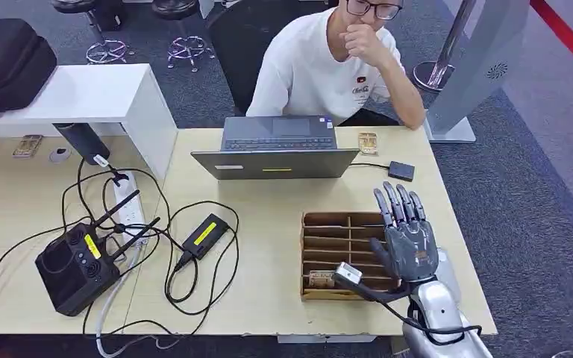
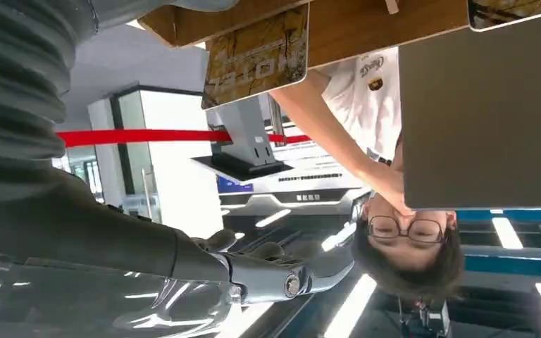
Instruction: Pass the card to the sensor for recognition and then transmit it.
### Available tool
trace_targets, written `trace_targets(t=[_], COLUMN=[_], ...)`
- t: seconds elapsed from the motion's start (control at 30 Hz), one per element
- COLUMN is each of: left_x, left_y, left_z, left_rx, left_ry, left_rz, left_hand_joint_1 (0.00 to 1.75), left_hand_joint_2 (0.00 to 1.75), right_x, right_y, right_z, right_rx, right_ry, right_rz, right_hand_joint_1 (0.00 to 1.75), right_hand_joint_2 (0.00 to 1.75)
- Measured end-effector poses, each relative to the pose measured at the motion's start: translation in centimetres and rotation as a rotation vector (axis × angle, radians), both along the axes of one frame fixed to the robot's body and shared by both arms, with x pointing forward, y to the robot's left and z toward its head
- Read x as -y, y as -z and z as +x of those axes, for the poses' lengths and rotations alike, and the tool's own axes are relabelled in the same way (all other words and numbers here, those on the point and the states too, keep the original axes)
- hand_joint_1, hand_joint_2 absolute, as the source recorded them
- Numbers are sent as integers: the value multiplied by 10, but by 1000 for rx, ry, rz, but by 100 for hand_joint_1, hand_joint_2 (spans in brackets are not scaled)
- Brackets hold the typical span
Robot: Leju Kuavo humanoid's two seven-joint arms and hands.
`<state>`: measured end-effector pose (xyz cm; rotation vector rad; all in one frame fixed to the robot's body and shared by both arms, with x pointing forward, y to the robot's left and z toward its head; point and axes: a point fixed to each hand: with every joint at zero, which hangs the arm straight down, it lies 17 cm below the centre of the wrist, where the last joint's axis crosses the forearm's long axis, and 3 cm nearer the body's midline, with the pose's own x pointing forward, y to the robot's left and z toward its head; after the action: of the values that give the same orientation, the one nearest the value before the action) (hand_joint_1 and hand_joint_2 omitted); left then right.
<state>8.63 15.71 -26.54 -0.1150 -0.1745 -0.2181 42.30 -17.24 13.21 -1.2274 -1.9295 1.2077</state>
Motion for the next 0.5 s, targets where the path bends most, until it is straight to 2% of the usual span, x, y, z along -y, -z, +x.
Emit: trace_targets(t=[0.23, 0.27, 0.3, 0.5], left_x=[0, 0, 0, 0], left_y=[0, 0, 0, 0], left_z=[0, 0, 0, 0], left_rx=[0, 0, 0, 0], left_ry=[0, 0, 1, 3], left_rz=[0, 0, -1, 0], left_hand_joint_1=[0, 0, 0, 0], left_hand_joint_2=[175, 175, 175, 175], right_x=[0, 0, 0, 3], right_y=[0, 0, 0, 5], right_z=[0, 0, 0, 1], right_rx=[0, 0, -1, -20], right_ry=[1, 1, 1, 4], right_rz=[1, 1, 1, 17], right_hand_joint_1=[0, 5, 175, 175], right_hand_joint_2=[175, 175, 175, 175])
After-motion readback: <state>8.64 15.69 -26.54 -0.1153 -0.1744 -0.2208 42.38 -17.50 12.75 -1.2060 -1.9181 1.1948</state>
